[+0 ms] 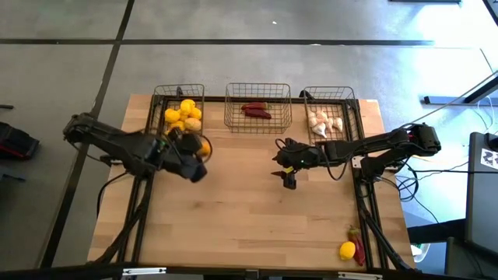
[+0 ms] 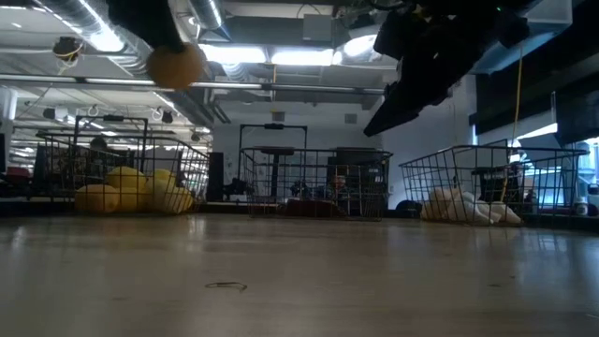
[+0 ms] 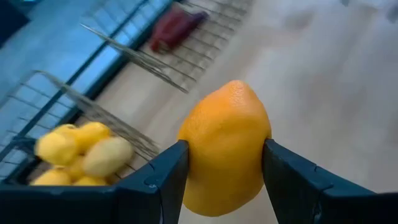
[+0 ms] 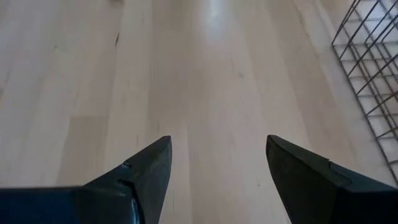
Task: Sort produce into baskets
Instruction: Put the yellow lemon into the left gold wire basket
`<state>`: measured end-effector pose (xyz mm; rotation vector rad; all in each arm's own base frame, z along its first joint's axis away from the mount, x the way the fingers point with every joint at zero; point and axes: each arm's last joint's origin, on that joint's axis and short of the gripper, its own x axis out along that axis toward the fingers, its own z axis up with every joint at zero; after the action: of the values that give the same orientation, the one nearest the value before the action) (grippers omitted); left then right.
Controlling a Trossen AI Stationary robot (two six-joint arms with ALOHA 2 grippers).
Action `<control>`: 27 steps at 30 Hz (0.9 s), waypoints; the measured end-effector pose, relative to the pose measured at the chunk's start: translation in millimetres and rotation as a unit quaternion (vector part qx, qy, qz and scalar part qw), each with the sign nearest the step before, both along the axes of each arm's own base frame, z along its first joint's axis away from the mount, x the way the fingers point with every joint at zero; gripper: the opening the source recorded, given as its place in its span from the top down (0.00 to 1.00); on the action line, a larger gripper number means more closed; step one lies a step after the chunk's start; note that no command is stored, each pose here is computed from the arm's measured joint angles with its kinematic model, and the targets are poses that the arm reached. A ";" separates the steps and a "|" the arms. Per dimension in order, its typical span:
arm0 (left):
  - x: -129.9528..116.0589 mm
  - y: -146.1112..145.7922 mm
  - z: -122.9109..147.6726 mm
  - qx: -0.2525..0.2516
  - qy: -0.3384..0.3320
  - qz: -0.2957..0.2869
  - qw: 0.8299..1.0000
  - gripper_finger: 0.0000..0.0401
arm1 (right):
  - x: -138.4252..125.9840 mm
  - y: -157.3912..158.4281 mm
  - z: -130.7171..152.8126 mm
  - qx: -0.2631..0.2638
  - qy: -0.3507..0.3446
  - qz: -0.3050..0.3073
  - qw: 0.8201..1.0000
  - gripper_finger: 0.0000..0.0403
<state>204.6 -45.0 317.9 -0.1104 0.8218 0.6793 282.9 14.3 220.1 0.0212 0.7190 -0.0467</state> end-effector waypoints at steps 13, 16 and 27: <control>-13.0 53.6 12.3 0.039 0.004 0.100 0.994 0.55 | -0.8 0.2 -0.9 0.001 0.006 0.003 1.000 0.36; -13.8 65.1 12.4 0.042 0.009 0.125 0.991 0.55 | -1.0 0.0 -1.1 0.001 0.008 -0.001 1.000 0.36; -24.7 115.9 10.7 0.044 0.030 0.248 0.967 0.55 | -1.6 0.4 -1.7 0.006 0.012 -0.002 1.000 0.36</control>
<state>179.9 70.9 328.6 -0.2201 0.8264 1.1951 281.4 14.7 218.4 0.0340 0.7428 -0.0465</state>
